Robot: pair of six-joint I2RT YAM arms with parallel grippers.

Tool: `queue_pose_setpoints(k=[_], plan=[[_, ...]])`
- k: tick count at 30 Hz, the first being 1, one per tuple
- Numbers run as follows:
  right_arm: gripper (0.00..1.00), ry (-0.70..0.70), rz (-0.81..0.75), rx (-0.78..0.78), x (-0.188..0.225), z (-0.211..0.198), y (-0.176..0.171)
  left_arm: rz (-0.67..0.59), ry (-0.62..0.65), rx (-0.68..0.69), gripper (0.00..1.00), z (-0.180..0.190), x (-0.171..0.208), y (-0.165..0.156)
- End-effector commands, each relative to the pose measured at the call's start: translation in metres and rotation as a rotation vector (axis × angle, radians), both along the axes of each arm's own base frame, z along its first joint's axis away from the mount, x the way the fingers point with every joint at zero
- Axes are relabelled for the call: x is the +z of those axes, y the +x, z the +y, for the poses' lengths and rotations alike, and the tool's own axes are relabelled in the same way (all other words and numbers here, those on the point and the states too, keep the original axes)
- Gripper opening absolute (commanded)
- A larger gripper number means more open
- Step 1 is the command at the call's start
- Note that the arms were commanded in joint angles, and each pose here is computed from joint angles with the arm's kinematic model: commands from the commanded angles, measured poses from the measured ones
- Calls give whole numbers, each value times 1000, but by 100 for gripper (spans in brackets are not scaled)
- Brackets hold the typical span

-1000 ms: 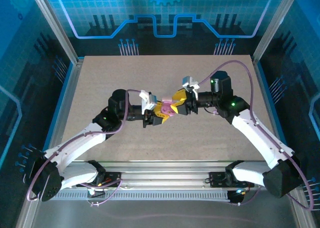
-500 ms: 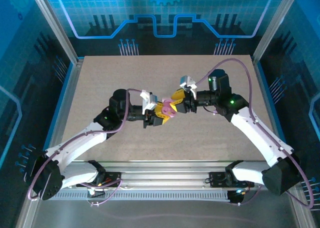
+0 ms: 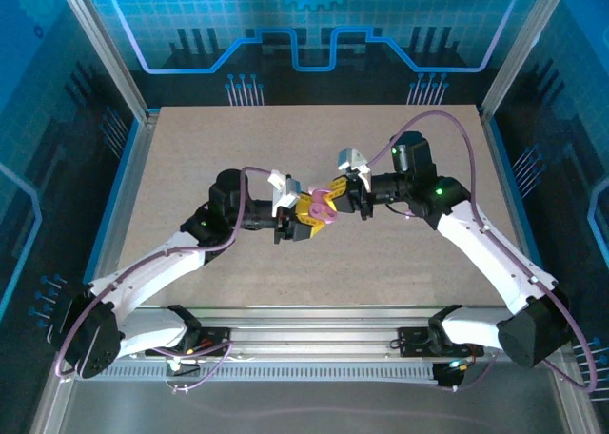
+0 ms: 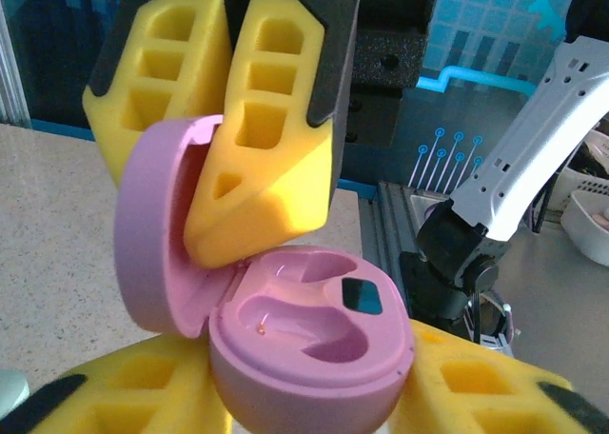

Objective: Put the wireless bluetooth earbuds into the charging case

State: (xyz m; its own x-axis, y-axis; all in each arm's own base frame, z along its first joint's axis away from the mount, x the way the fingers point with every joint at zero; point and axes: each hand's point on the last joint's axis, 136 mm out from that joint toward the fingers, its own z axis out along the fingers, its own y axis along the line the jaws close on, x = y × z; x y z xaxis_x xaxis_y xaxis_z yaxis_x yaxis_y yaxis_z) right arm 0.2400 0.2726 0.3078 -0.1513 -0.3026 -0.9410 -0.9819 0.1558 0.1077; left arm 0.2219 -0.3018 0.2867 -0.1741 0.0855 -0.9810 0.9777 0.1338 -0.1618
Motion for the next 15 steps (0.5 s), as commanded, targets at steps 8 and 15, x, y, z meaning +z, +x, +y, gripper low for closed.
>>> queue_pose_setpoints(k=[8,15], plan=[[6,20,-75,-21,14,-1,-3,-25,-48,-24,61,-11,17,0],[7,22,-117,-53,13,-3,-1,-20,-46,-14,63,-15,17,2]])
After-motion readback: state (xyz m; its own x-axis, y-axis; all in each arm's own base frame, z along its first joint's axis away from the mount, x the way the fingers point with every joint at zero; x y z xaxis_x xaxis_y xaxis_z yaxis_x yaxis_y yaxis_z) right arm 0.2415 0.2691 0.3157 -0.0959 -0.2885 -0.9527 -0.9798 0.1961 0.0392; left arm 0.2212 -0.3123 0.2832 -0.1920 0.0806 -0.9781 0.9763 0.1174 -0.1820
